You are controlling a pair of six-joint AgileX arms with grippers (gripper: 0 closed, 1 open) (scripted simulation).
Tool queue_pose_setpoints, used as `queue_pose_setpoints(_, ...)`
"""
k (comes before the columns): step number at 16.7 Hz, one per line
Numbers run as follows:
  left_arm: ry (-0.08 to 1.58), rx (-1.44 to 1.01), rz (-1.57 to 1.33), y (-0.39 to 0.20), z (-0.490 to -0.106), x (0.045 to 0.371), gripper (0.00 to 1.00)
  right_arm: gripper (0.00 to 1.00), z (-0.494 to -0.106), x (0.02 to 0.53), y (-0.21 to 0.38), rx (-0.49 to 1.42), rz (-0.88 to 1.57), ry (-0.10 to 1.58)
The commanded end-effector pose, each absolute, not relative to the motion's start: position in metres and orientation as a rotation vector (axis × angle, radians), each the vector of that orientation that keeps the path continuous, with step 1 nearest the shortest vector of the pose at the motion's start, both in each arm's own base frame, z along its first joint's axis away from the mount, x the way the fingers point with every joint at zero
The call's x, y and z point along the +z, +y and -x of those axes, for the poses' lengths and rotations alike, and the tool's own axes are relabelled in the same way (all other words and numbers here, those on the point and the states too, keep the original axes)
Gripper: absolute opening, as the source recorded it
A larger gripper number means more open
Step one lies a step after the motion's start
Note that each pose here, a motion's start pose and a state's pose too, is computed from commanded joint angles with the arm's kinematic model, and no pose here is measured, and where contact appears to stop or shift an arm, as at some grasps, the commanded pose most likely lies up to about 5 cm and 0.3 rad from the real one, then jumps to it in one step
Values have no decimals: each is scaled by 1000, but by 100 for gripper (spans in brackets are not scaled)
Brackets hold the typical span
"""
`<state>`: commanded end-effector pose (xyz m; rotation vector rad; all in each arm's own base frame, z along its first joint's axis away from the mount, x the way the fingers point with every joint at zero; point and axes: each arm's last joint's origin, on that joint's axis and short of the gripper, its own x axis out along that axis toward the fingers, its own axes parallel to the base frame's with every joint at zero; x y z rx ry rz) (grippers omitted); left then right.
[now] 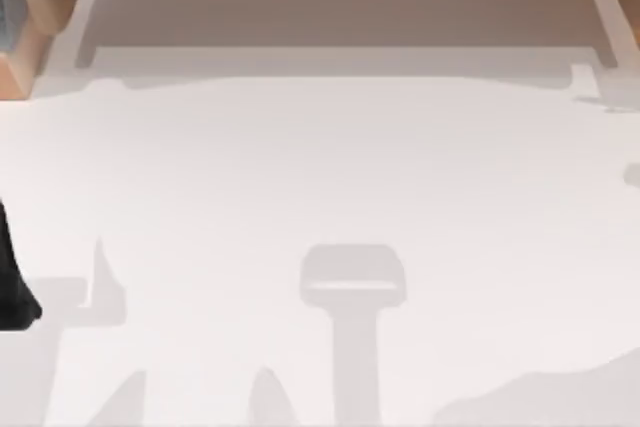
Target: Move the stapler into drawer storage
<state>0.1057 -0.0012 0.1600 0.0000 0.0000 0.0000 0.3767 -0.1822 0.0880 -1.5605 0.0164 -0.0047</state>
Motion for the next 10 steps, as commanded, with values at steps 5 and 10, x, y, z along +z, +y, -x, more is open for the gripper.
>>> queue_pose_setpoints(5,0,0,0,-1,-106,160,100,0,-414,87,-184,-5,1560,17)
queue_pose_setpoints(10,0,0,0,-1,-106,160,100,0,-435,88,-184,-11,1560,22)
